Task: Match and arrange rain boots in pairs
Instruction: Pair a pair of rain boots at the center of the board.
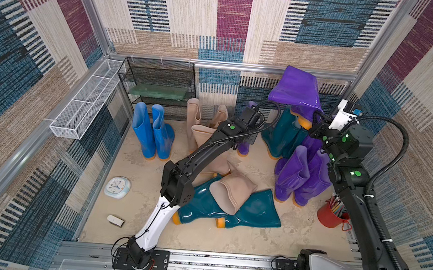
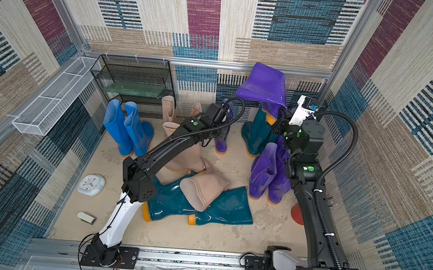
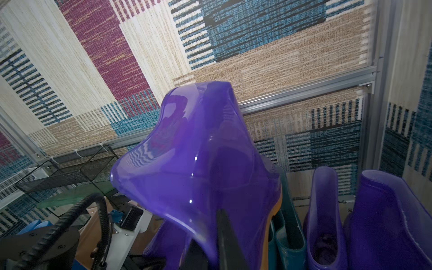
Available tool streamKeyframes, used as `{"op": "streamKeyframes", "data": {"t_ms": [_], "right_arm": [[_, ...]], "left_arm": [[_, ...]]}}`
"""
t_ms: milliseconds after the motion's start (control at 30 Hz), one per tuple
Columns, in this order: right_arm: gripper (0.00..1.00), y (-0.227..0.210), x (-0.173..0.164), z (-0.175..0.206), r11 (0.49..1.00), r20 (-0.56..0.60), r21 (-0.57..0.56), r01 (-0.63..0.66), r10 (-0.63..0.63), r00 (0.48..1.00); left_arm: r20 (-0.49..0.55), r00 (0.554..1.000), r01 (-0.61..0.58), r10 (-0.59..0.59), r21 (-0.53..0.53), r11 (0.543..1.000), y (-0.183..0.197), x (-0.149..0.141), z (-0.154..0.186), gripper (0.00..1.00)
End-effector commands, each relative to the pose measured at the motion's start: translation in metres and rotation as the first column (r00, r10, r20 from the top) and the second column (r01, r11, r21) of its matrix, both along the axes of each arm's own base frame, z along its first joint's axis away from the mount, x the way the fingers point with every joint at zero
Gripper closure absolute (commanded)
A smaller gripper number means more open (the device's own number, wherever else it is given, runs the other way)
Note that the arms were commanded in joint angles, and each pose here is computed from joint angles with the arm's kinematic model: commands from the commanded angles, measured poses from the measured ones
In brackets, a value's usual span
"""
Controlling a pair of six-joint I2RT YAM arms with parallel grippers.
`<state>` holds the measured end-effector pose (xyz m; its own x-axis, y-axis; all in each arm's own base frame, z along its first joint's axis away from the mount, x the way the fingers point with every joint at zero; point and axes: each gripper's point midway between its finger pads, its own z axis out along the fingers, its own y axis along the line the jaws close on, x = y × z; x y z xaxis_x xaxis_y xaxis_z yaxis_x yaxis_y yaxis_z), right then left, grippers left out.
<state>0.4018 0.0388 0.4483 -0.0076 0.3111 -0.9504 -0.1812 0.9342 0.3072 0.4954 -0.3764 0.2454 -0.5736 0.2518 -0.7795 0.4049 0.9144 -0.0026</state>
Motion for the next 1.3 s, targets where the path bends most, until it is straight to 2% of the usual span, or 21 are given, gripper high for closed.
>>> {"op": "streamKeyframes", "data": {"t_ms": [0, 267, 433, 567, 700, 867, 1000, 1100, 1267], "right_arm": [[1.00, 0.015, 0.004, 0.025, 0.997, 0.116, 0.014, -0.078, 0.076, 0.990], [1.00, 0.061, 0.041, -0.015, 0.979, 0.025, 0.036, -0.199, 0.198, 0.980], [1.00, 0.090, 0.069, -0.051, 0.975, -0.057, 0.035, -0.220, 0.222, 0.973], [1.00, 0.103, 0.080, -0.064, 0.973, -0.080, 0.033, -0.229, 0.231, 0.970], [1.00, 0.097, 0.078, -0.056, 0.985, -0.073, -0.009, -0.171, 0.170, 0.983], [1.00, 0.085, 0.055, -0.015, 0.993, 0.005, -0.058, -0.103, 0.104, 0.995], [1.00, 0.098, 0.036, 0.009, 0.981, 0.056, -0.052, -0.186, 0.189, 0.980], [1.00, 0.106, 0.036, 0.005, 0.973, 0.051, -0.022, -0.231, 0.232, 0.971], [1.00, 0.116, 0.064, -0.037, 0.962, -0.042, 0.004, -0.274, 0.274, 0.961]], "left_arm": [[0.062, 0.998, -0.020, 0.019, 0.020, 1.000, 0.015, 0.010, 0.019, 1.00], [0.071, 0.992, -0.104, 0.101, 0.043, 0.994, 0.041, 0.007, 0.023, 1.00], [0.095, 0.982, -0.167, 0.161, 0.051, 0.985, 0.058, 0.002, 0.026, 1.00], [0.098, 0.974, -0.209, 0.203, 0.056, 0.976, 0.068, -0.001, 0.023, 1.00], [0.099, 0.973, -0.213, 0.210, 0.018, 0.977, 0.068, -0.005, 0.024, 1.00], [0.114, 0.970, -0.212, 0.213, -0.022, 0.977, 0.069, -0.008, 0.035, 1.00], [0.104, 0.965, -0.234, 0.241, -0.078, 0.969, 0.069, -0.008, 0.039, 1.00], [0.070, 0.961, -0.255, 0.267, -0.139, 0.957, 0.066, -0.009, 0.036, 1.00], [0.022, 0.956, -0.282, 0.292, -0.197, 0.939, 0.061, -0.006, 0.028, 1.00]]}}
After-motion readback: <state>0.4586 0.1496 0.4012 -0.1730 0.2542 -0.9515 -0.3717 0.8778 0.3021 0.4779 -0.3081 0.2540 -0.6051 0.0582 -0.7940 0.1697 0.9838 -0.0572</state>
